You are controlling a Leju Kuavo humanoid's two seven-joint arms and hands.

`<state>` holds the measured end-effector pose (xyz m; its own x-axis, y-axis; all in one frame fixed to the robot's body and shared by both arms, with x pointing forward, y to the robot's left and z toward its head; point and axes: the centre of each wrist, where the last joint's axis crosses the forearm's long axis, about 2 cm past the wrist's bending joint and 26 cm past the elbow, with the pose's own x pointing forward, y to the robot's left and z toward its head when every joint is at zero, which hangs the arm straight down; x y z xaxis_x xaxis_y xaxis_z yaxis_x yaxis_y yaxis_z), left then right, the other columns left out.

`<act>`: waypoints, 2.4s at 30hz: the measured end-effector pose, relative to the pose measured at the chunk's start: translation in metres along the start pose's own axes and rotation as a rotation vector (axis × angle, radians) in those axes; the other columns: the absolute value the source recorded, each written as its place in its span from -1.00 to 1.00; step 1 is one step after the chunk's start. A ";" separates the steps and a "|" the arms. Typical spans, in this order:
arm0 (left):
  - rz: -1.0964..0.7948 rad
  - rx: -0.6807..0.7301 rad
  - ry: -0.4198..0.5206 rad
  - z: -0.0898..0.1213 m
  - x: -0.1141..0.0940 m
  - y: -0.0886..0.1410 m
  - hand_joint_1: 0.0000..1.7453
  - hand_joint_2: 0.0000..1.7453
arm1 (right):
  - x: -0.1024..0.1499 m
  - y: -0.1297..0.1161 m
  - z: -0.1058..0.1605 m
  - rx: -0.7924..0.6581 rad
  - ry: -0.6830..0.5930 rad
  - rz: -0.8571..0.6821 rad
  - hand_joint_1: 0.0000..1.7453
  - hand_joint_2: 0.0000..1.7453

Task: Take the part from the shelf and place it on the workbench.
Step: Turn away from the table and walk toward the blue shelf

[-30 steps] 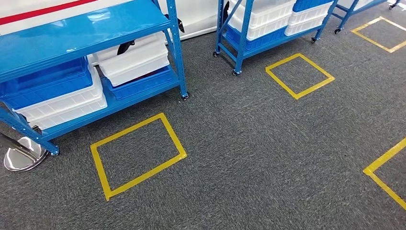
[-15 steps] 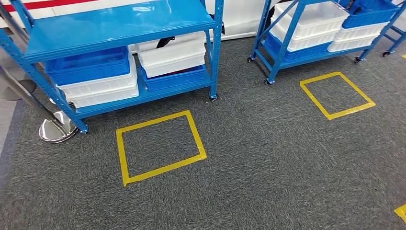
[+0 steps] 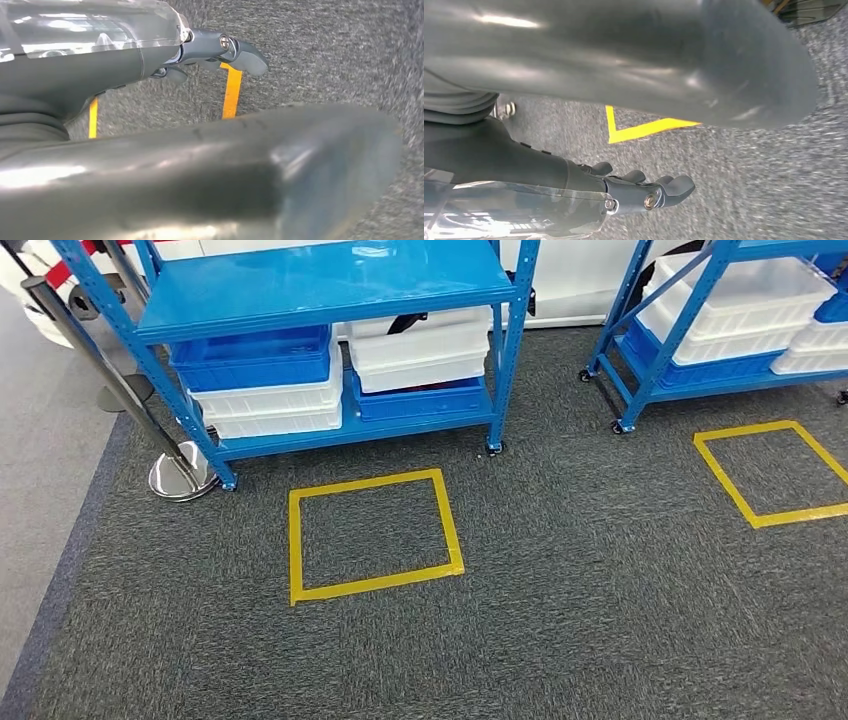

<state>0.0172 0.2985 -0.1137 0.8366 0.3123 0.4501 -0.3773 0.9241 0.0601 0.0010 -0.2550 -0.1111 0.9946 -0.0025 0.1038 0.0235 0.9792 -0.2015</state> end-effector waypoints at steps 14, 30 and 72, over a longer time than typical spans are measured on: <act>0.007 -0.020 -0.014 0.000 -0.001 -0.001 -1.00 -1.00 | 0.002 -0.001 -0.001 -0.007 0.008 -0.058 -1.00 -1.00; 0.006 -0.023 -0.012 0.002 -0.004 0.000 -1.00 -1.00 | 0.001 -0.001 -0.001 0.004 0.004 -0.060 -1.00 -1.00; 0.007 -0.031 -0.002 0.004 -0.009 -0.003 -1.00 -1.00 | -0.003 -0.002 0.000 0.019 0.001 -0.043 -1.00 -1.00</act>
<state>0.0097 0.2919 -0.1140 0.8332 0.3182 0.4523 -0.3705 0.9284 0.0294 -0.0024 -0.2566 -0.1113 0.9927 -0.0452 0.1115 0.0648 0.9818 -0.1784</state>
